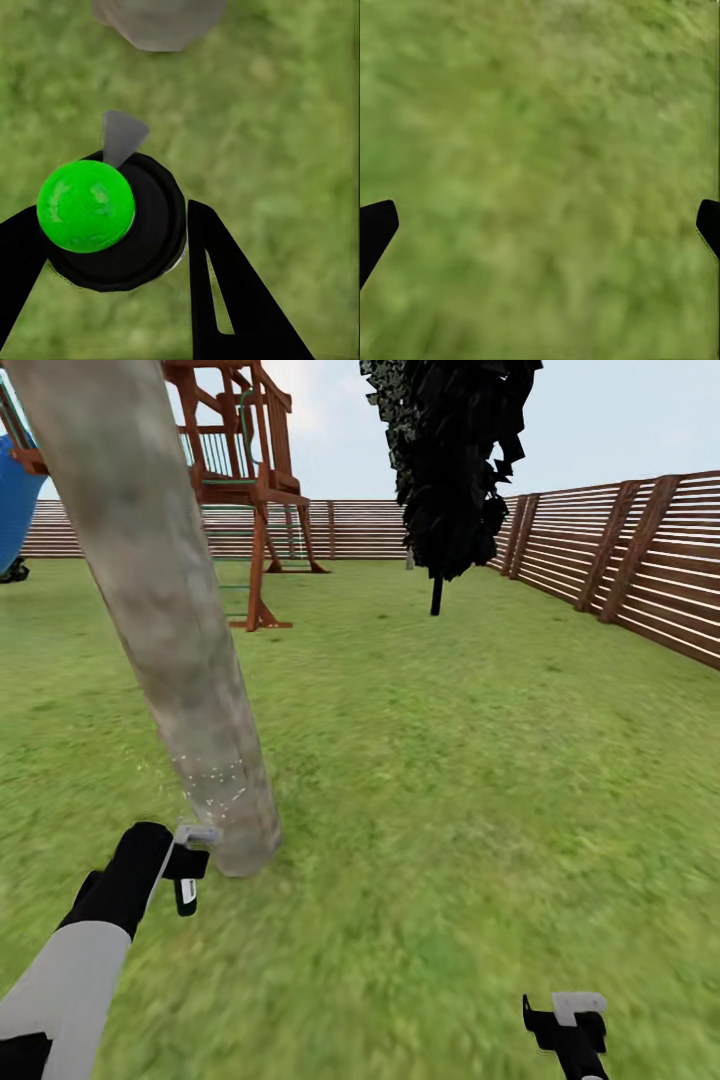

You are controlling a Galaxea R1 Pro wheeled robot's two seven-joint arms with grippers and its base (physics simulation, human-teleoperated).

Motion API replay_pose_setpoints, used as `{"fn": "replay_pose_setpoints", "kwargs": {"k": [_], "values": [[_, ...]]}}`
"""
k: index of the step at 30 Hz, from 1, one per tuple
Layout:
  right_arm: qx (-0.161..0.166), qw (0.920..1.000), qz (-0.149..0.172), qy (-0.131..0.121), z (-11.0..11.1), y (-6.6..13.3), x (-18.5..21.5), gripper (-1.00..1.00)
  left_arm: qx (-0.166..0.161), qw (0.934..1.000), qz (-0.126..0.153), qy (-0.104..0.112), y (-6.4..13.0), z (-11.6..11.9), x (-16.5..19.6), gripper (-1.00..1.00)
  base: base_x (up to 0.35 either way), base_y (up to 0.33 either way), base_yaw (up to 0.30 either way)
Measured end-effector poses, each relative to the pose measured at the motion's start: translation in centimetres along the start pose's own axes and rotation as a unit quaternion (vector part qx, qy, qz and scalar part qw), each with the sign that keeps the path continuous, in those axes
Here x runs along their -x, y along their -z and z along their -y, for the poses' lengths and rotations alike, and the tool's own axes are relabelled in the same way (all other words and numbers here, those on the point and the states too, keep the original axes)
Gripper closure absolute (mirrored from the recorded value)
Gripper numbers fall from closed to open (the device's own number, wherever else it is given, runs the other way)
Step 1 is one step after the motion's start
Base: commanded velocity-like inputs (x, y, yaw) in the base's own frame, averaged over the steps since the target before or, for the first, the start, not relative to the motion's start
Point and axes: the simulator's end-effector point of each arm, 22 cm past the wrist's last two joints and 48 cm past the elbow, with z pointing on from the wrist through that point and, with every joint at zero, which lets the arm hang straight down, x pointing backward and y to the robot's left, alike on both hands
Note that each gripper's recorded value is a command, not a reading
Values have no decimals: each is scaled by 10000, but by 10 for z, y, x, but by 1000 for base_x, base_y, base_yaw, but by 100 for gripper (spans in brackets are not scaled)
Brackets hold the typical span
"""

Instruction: In the garden, pick up the pesticide atomizer on the floor and spray pesticide onto both trees until each tree trunk is fully covered.

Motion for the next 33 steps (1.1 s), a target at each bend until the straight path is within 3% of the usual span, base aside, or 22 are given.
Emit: {"fn": "replay_pose_setpoints", "kwargs": {"k": [3,5,7,10,12,15,19,28,30,33], "values": [[0,10000,1,0,0,0,0,-100,49,9998,138,-102,-7,1,-6,100,150,-243,257],[-4,10000,0,2,1,0,0,-100,57,9999,-55,-100,-19,6,-24,100,143,-247,259],[-5,10000,1,3,1,0,0,-100,14,10000,-56,-67,-27,7,-32,100,142,-247,125],[-24,10000,1,8,4,0,0,-100,-104,9997,83,206,-40,3,-40,100,122,-258,19],[-34,10000,-7,12,5,0,-1,-100,-84,9997,94,226,-41,2,-40,100,100,-271,1],[-45,10000,-8,8,5,0,-2,-100,252,9994,90,241,-41,-13,-41,100,150,-273,0],[-51,10000,-5,4,5,0,-2,-100,285,9992,90,254,-41,-15,-41,100,127,-281,36],[-43,10000,-2,1,4,0,-1,-100,312,9992,57,257,-41,-18,-44,100,52,-297,258],[-46,10000,-2,2,4,0,-1,-100,537,9982,33,254,-42,-28,-46,100,0,-307,277],[-36,10000,-2,-1,3,0,-1,-100,589,9978,-12,289,-43,-28,-50,100,0,-308,275]]}}
